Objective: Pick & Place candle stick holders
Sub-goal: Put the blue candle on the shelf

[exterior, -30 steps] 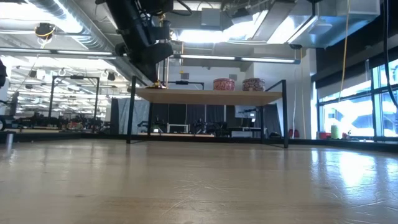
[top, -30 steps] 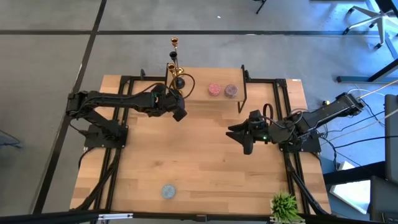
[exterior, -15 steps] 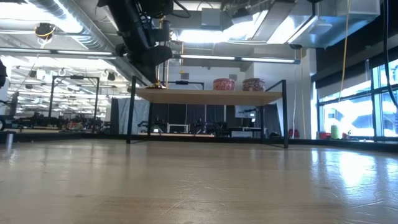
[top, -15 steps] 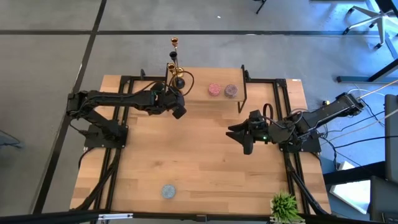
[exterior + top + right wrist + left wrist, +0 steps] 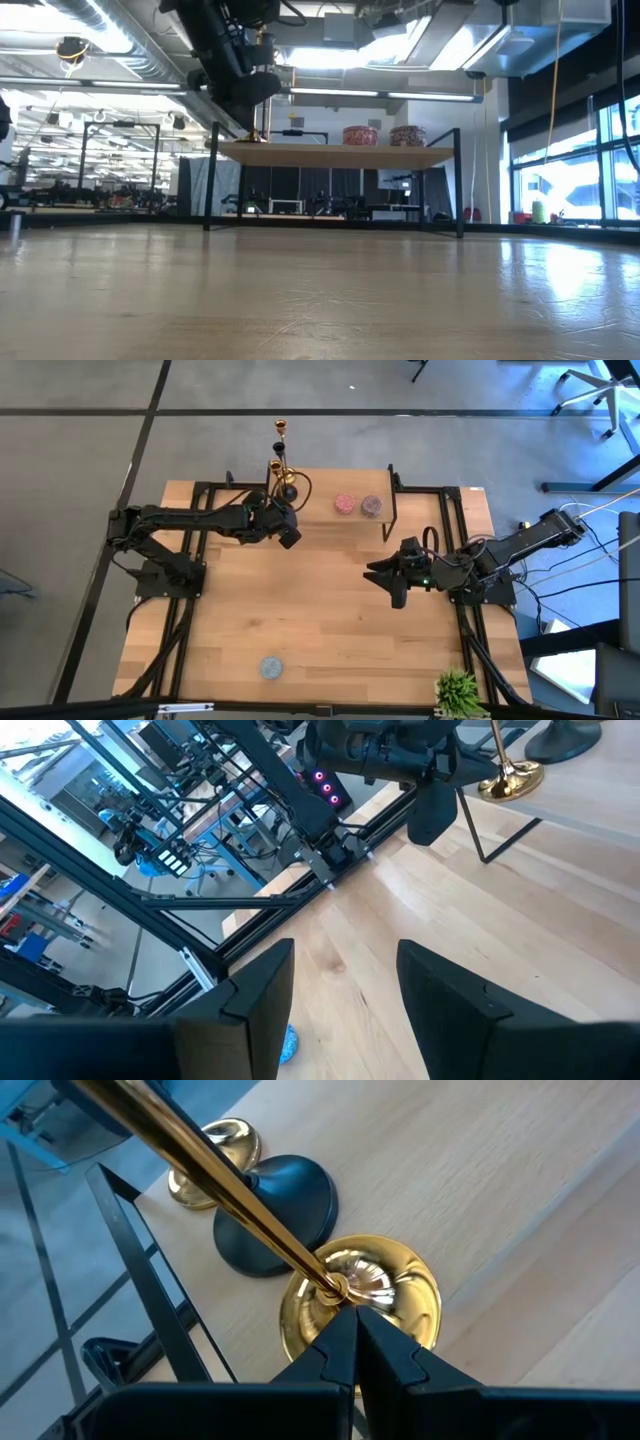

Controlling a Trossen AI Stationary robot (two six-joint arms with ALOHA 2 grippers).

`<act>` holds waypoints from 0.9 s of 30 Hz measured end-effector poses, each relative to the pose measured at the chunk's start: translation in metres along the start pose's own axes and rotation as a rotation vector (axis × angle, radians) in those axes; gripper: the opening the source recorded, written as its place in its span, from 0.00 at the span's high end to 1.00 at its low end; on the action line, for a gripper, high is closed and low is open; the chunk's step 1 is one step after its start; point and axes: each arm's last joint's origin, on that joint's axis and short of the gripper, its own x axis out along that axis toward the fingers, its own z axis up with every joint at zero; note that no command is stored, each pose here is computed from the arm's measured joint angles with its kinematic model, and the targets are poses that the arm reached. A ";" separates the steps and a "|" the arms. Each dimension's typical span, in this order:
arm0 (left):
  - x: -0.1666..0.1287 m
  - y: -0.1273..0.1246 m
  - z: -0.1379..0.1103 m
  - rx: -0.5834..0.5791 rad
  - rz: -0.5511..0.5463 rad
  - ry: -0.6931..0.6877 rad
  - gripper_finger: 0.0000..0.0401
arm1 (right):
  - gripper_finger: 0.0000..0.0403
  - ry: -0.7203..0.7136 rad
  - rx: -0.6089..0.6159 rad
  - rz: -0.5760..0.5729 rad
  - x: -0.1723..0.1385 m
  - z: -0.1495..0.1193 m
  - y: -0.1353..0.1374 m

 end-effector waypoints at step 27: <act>0.001 0.001 0.001 -0.013 0.000 -0.003 1.00 | 0.54 0.010 0.000 0.011 0.000 0.000 0.000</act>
